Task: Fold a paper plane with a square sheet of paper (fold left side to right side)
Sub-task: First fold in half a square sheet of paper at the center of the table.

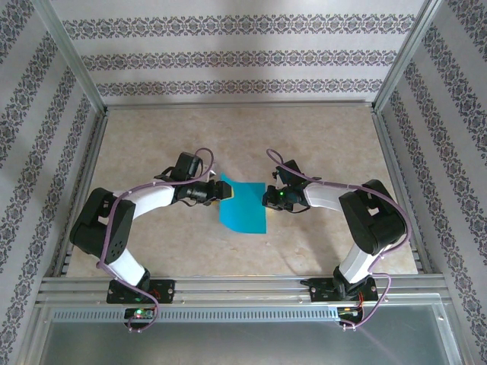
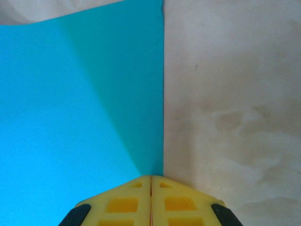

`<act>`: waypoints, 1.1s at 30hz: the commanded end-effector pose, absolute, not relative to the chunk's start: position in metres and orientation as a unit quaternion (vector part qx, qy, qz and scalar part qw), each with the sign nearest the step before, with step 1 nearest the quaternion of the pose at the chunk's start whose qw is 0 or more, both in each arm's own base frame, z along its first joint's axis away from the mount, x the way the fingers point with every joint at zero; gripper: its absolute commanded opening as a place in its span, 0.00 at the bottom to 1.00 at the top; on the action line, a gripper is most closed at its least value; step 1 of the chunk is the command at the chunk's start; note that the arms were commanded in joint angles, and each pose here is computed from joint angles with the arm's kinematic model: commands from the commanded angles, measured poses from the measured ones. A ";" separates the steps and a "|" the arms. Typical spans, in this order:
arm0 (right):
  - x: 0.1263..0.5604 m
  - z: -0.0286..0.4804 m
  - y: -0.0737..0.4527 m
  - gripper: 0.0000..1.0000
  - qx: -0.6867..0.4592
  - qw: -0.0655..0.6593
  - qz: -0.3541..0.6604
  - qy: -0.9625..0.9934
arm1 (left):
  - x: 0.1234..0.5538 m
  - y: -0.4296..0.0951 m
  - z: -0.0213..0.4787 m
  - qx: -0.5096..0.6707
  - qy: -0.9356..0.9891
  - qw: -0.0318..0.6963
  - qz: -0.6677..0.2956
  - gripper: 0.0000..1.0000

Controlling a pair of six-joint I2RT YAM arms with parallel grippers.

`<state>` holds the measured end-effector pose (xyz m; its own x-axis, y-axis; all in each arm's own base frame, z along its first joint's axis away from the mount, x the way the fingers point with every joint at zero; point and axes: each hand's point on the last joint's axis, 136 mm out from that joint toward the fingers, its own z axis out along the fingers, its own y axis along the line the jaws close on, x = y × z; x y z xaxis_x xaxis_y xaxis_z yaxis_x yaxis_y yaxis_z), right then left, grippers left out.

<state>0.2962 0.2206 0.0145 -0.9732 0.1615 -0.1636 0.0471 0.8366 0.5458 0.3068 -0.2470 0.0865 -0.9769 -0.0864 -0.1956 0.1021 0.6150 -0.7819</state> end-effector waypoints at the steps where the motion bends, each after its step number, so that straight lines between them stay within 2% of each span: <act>1: 0.289 -0.001 0.215 0.10 0.050 0.088 0.252 0.963 | 0.309 -0.264 0.111 0.017 0.868 0.124 -0.480 0.54; 8: 0.291 0.003 0.221 0.10 0.045 0.090 0.262 0.960 | 0.310 -0.293 0.110 0.038 0.856 0.110 -0.504 0.60; 16: 0.294 0.011 0.226 0.11 0.040 0.099 0.275 0.955 | 0.313 -0.306 0.098 0.046 0.860 0.100 -0.499 0.59; 19: 0.295 0.014 0.227 0.11 0.042 0.102 0.282 0.953 | 0.313 -0.307 0.091 0.046 0.863 0.093 -0.494 0.52; 28: 0.299 0.024 0.231 0.11 0.039 0.113 0.291 0.949 | 0.310 -0.307 0.076 0.049 0.877 0.080 -0.472 0.15; 33: 0.304 0.039 0.231 0.11 0.042 0.131 0.303 0.943 | 0.308 -0.308 0.075 0.053 0.877 0.077 -0.471 0.04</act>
<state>0.2983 0.2246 0.0189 -0.9718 0.1558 -0.1773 0.0323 0.8318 0.5541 0.3084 -0.3027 0.0761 -0.9846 -0.0039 -0.1750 0.1446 0.5457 -0.8254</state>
